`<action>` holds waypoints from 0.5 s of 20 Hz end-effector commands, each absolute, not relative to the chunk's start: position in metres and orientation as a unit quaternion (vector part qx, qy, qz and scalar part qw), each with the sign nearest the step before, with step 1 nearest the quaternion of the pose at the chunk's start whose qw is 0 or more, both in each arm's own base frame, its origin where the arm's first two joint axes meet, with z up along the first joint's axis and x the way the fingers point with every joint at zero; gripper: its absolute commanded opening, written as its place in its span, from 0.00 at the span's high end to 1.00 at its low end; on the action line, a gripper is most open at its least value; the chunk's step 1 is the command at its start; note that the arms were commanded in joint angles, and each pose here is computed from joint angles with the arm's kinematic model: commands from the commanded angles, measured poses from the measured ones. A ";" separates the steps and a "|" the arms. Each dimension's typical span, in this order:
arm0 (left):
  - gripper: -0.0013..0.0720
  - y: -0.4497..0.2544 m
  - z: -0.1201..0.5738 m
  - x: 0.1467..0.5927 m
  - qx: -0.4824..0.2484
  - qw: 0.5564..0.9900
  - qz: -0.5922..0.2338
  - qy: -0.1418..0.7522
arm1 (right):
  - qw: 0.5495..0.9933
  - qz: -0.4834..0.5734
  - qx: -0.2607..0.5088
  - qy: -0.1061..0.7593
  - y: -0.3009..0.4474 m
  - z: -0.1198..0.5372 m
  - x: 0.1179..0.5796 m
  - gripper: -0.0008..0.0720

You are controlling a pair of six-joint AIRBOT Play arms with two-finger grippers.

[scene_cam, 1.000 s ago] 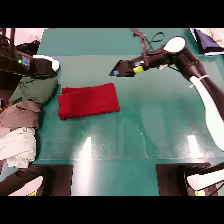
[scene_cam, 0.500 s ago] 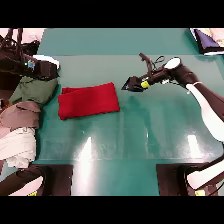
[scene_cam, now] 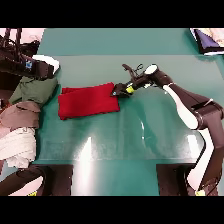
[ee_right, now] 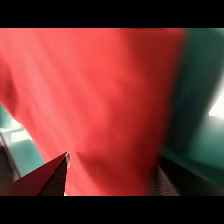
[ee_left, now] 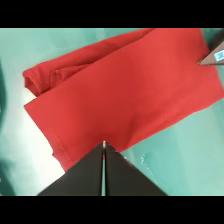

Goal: Fold the shirts.

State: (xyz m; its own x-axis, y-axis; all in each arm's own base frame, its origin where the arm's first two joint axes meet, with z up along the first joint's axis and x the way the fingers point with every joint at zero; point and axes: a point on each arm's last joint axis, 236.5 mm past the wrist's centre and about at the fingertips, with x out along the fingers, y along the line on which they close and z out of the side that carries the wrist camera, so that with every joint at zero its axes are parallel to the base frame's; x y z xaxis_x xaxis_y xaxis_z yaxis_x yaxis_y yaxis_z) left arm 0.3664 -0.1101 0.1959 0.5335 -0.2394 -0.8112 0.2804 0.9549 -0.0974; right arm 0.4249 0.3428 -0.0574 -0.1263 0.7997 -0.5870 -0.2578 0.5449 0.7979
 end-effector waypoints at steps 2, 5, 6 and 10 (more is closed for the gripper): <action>0.94 -0.104 0.195 0.368 0.042 0.877 -0.143 0.457 | 0.632 0.434 0.226 0.601 0.386 -0.065 0.422 0.23; 0.94 -0.104 0.195 0.368 0.049 0.876 -0.146 0.456 | 0.647 0.451 0.205 0.580 0.401 -0.066 0.420 0.85; 0.94 -0.104 0.195 0.368 0.049 0.876 -0.146 0.456 | 0.650 0.464 0.191 0.571 0.403 -0.063 0.418 0.97; 0.94 -0.103 0.195 0.368 0.049 0.876 -0.145 0.457 | 0.666 0.481 0.160 0.547 0.370 -0.021 0.427 0.97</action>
